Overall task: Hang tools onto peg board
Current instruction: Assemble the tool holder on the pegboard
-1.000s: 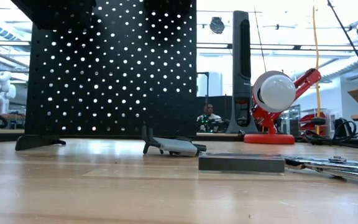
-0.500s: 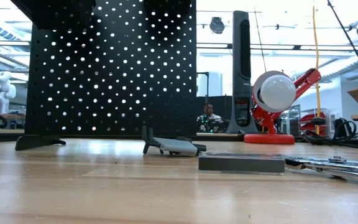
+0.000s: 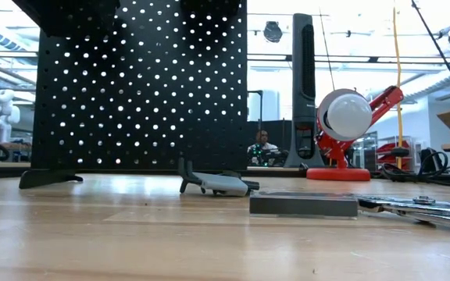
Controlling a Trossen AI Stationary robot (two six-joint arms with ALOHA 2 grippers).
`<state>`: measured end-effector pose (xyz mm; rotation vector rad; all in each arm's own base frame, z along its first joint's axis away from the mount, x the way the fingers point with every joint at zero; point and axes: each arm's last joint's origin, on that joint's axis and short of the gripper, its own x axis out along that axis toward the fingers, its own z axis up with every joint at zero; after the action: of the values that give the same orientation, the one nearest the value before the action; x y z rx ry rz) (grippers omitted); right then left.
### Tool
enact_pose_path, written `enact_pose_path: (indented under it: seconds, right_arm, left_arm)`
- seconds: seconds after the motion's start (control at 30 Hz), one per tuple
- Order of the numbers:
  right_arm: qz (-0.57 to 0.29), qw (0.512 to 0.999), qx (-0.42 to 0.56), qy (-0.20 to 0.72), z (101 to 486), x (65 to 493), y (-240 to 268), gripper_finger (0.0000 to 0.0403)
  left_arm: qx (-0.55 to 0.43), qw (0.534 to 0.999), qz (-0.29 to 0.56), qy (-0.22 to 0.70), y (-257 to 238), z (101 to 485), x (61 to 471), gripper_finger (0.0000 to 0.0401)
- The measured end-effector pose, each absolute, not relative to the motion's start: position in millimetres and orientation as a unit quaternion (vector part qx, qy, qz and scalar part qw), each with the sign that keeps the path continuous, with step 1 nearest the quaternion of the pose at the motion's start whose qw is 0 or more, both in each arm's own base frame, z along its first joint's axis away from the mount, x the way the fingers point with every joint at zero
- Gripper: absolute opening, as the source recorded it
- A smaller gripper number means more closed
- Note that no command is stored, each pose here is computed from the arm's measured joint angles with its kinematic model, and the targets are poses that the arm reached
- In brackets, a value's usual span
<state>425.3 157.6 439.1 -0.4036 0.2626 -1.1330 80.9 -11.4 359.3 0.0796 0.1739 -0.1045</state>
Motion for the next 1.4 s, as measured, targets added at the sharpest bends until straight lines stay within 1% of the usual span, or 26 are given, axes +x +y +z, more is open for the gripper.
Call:
enact_pose_path:
  seconds: [0.4,0.73,0.87,1.07,1.23,1.4]
  right_arm:
    - [-0.538,0.805,-0.208,0.139,439,429,147,0.0004]
    - [-0.536,0.796,-0.233,0.157,435,430,145,0.0040]
    - [-0.539,0.801,-0.216,0.146,434,430,145,0.0074]
    - [-0.550,0.803,-0.189,0.129,434,430,144,0.0148]
    - [-0.558,0.810,-0.148,0.101,435,428,146,0.0204]
    - [-0.550,0.824,-0.114,0.075,435,425,157,0.0243]
  left_arm:
    - [0.042,0.993,-0.068,0.087,-12,359,80,0.0063]
    - [0.041,0.993,-0.067,0.085,-12,359,79,0.0063]
    - [0.041,0.993,-0.067,0.085,-12,359,79,0.0063]
    - [0.039,0.993,-0.067,0.086,-12,359,78,0.0063]
    - [0.039,0.993,-0.067,0.086,-12,359,78,0.0063]
    - [0.040,0.993,-0.078,0.082,-12,359,75,0.0063]
